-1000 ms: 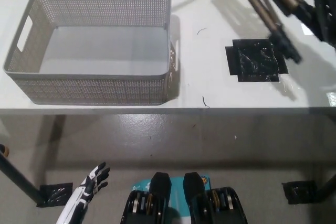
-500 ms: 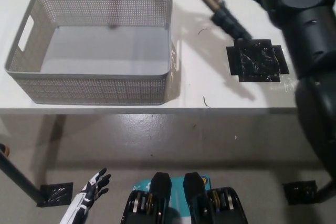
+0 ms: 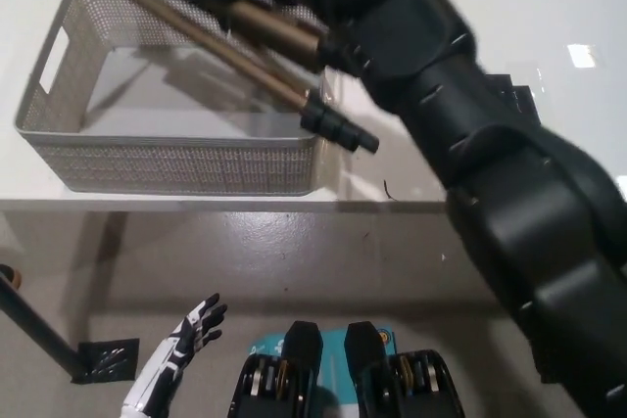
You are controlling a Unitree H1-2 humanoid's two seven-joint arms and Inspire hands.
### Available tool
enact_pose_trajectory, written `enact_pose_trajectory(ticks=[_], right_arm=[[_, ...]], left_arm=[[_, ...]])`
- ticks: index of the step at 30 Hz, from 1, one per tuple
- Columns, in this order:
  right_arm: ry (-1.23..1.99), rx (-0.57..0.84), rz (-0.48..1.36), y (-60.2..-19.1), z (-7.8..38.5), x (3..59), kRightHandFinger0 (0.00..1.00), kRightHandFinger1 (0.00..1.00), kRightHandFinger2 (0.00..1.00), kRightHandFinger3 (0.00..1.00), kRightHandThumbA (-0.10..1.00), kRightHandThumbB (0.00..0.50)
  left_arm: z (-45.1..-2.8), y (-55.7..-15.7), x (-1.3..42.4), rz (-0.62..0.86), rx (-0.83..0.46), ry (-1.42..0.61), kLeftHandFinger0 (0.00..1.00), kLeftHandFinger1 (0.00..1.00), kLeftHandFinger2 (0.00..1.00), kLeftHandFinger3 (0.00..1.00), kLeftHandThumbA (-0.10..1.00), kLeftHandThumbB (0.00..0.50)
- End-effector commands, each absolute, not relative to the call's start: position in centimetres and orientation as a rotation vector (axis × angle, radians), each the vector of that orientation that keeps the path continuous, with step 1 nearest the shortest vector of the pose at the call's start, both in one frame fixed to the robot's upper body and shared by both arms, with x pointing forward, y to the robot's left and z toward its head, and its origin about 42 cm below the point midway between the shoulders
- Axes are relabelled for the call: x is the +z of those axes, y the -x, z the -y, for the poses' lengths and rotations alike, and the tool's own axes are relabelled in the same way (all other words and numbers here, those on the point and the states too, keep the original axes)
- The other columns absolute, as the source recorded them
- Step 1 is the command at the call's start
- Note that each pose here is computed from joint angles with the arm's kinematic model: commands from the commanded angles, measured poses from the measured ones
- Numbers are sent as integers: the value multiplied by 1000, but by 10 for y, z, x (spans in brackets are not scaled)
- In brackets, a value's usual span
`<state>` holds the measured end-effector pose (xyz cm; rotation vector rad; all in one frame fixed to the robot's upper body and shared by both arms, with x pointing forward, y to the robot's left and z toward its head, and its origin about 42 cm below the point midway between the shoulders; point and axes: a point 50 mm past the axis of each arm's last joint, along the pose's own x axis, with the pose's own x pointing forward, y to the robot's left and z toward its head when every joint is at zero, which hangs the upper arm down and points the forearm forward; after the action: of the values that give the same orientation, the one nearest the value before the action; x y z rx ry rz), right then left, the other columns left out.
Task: The robot uses its right hand to pick the tripod on the desk and places it into a rectangular container on the left.
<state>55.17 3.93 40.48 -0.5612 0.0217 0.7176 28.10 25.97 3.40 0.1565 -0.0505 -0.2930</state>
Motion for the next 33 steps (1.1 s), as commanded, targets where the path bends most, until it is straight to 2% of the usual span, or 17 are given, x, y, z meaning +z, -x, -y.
enact_pose_trajectory(ticks=[1, 2, 4, 5, 7, 8, 9, 12, 13, 17, 21, 22, 25, 28, 32, 33], right_arm=[[688, 628, 153, -549, -52, 429, 511, 787, 931, 954, 111, 310], [688, 670, 118, -549, -50, 421, 768, 1000, 1000, 1000, 315, 361], [711, 712, 43, -551, -45, 409, 1000, 1000, 1000, 1000, 476, 430], [713, 710, 31, -553, -39, 400, 1000, 1000, 1000, 1000, 528, 470], [731, 689, 33, -557, -28, 396, 1000, 1000, 1000, 1000, 653, 477], [732, 686, 33, -558, -27, 396, 1000, 1000, 1000, 1000, 651, 474], [742, 669, 36, -561, -18, 393, 1000, 1000, 1000, 1000, 714, 449], [753, 640, 63, -565, -7, 390, 1000, 1000, 1000, 1000, 771, 436], [793, 619, 92, -567, -3, 393, 1000, 1000, 1000, 1000, 844, 435], [786, 596, 104, -571, 10, 394, 1000, 1000, 1000, 1000, 986, 500], [741, 552, 220, -574, 18, 421, 1000, 1000, 1000, 1000, 1000, 472], [707, 552, 244, -573, 20, 431, 1000, 1000, 1000, 1000, 1000, 450], [521, 532, 356, -567, 36, 478, 1000, 1000, 1000, 1000, 1000, 445], [332, 499, 633, -534, 74, 553, 1000, 1000, 1000, 1000, 1000, 421], [212, 443, 851, -484, 130, 599, 1000, 1000, 1000, 1000, 1000, 350], [164, 421, 903, -467, 154, 604, 1000, 1000, 1000, 1000, 1000, 387]], left_arm=[[-252, -284, 43, 80, -331, -155, 1000, 1000, 1000, 1000, 1000, 500], [-251, -284, 43, 88, -337, -172, 1000, 1000, 1000, 1000, 1000, 500], [-248, -284, 44, 96, -346, -181, 1000, 1000, 1000, 1000, 1000, 500], [-247, -284, 45, 91, -353, -180, 1000, 1000, 1000, 1000, 1000, 500], [-246, -289, 46, 92, -359, -178, 1000, 1000, 1000, 1000, 1000, 500], [-246, -289, 47, 92, -361, -179, 1000, 1000, 1000, 1000, 1000, 500], [-245, -289, 46, 88, -364, -179, 1000, 1000, 1000, 1000, 1000, 500], [-244, -290, 45, 83, -364, -190, 1000, 1000, 1000, 1000, 1000, 500], [-244, -289, 44, 82, -364, -189, 1000, 1000, 1000, 1000, 1000, 500], [-243, -287, 40, 75, -365, -193, 1000, 1000, 1000, 1000, 1000, 500], [-242, -280, 33, 73, -368, -187, 1000, 1000, 1000, 1000, 1000, 500], [-242, -278, 32, 66, -364, -180, 1000, 1000, 1000, 1000, 1000, 500], [-241, -273, 29, 57, -352, -170, 1000, 1000, 1000, 1000, 1000, 500], [-244, -279, 30, 67, -343, -178, 1000, 1000, 1000, 1000, 1000, 500], [-249, -280, 30, 66, -339, -192, 1000, 1000, 1000, 1000, 1000, 500], [-250, -277, 29, 65, -339, -197, 1000, 1000, 1000, 1000, 1000, 500]])
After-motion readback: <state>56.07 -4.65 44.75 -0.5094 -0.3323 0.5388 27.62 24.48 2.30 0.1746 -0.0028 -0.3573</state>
